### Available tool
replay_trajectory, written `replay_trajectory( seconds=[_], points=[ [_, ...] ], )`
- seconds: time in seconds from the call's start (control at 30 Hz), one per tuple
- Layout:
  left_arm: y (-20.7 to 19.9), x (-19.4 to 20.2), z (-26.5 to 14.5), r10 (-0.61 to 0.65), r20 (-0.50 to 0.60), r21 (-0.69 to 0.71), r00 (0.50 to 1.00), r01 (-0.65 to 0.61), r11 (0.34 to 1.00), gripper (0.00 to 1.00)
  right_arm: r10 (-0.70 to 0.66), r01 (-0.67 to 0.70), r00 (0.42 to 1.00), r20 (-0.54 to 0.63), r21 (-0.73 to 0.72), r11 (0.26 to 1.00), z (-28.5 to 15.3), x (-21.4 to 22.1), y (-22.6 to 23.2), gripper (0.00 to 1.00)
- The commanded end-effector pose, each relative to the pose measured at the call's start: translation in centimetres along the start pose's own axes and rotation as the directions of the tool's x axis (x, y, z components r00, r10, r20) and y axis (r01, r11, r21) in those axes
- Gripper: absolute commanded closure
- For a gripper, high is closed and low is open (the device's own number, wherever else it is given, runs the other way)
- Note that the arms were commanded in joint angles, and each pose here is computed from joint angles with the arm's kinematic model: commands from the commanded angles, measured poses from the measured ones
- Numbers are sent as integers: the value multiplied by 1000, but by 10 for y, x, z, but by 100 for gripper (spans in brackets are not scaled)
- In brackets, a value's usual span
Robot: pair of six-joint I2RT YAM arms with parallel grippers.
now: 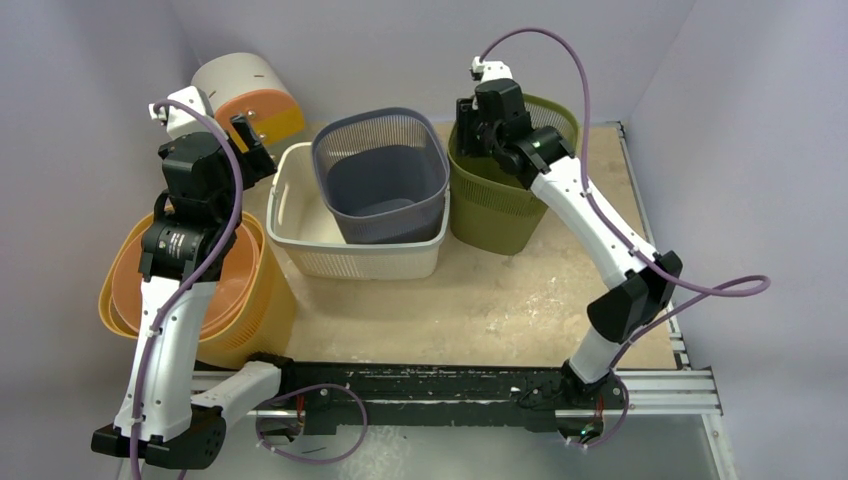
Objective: Turn the large container upside down
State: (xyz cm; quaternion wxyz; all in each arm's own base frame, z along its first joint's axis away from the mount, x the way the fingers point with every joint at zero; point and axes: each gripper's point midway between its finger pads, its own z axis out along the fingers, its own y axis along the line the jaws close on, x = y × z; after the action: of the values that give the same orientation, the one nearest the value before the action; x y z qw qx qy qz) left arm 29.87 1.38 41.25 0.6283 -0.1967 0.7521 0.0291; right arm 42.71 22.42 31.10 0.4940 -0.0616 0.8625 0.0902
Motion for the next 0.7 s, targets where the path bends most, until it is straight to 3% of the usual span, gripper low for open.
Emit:
replay_trajectory(
  seconds=[0.0, 0.67],
  points=[
    [1, -9, -4, -6, 35, 2, 999, 6, 1000, 23, 114, -122, 968, 223, 22, 992, -52, -68, -8, 50],
    [6, -1, -5, 15, 21, -10, 1000, -15, 1000, 23, 124, -123, 989, 74, -25, 992, 13, -45, 25, 49]
  ],
)
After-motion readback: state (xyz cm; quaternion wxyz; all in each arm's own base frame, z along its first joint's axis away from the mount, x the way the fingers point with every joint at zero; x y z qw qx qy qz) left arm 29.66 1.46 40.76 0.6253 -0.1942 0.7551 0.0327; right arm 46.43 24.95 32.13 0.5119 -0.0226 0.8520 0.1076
